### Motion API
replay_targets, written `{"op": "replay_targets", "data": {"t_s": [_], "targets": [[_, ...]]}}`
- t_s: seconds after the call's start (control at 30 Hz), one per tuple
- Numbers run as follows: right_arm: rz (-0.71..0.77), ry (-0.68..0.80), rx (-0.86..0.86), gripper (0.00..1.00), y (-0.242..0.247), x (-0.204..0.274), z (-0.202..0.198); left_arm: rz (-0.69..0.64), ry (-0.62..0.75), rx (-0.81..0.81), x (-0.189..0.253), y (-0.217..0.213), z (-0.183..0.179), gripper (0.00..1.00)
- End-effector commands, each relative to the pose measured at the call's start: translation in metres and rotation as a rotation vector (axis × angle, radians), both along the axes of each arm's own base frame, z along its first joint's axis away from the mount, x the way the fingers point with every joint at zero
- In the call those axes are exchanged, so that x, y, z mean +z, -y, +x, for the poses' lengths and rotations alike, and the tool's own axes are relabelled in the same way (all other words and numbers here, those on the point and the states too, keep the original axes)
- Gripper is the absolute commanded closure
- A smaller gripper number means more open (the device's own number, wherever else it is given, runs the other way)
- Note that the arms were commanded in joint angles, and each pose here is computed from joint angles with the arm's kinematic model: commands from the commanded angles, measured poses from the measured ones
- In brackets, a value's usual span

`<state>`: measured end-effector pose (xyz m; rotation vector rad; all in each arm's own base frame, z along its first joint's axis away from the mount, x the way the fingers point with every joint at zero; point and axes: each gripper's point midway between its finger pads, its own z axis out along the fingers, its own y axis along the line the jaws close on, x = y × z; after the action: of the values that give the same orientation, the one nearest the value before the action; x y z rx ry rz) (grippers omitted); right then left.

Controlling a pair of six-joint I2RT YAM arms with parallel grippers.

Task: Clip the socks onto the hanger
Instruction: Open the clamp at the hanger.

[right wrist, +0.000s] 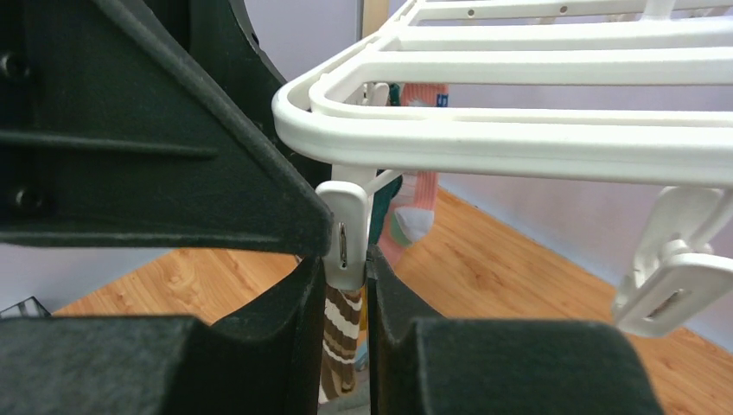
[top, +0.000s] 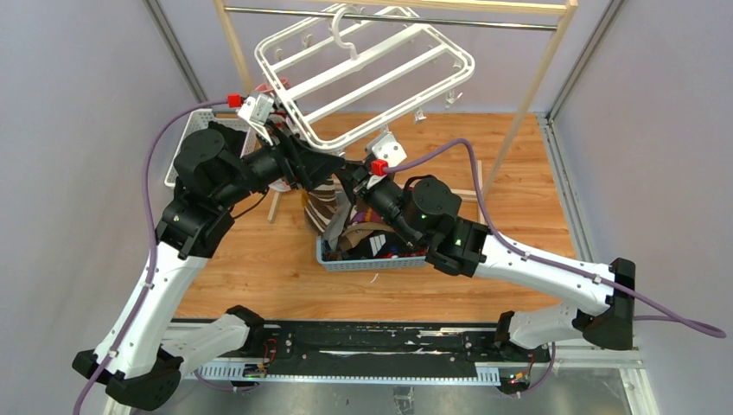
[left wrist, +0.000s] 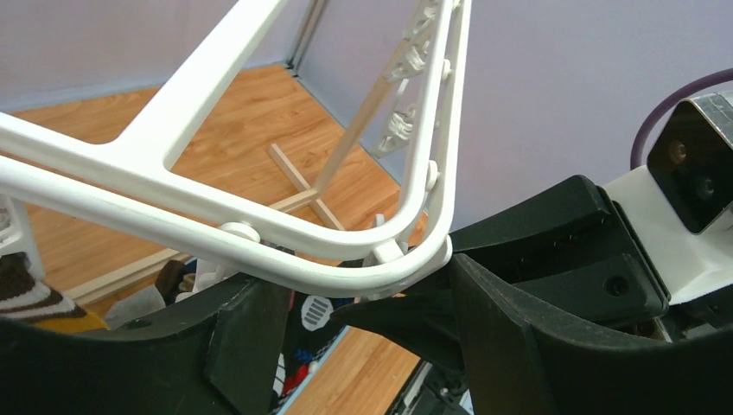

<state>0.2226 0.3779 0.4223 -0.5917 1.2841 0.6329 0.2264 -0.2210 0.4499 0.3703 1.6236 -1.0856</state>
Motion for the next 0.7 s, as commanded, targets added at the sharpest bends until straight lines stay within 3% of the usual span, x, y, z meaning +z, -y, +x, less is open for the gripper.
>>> {"op": "replay_targets", "data": {"t_s": [0.0,0.4,0.67], "targets": [[0.016,-0.079,0.042,1.00,-0.017,-0.006,-0.013,-0.119,0.094,-0.001,0.032,-0.001,-0.006,0.30],[0.006,-0.134,0.047,1.00,-0.028,-0.015,-0.016,-0.115,0.102,0.021,0.034,-0.003,-0.001,0.32],[0.033,-0.170,0.056,1.00,-0.038,-0.013,-0.019,-0.155,0.114,0.044,0.039,-0.005,0.002,0.49]]}}
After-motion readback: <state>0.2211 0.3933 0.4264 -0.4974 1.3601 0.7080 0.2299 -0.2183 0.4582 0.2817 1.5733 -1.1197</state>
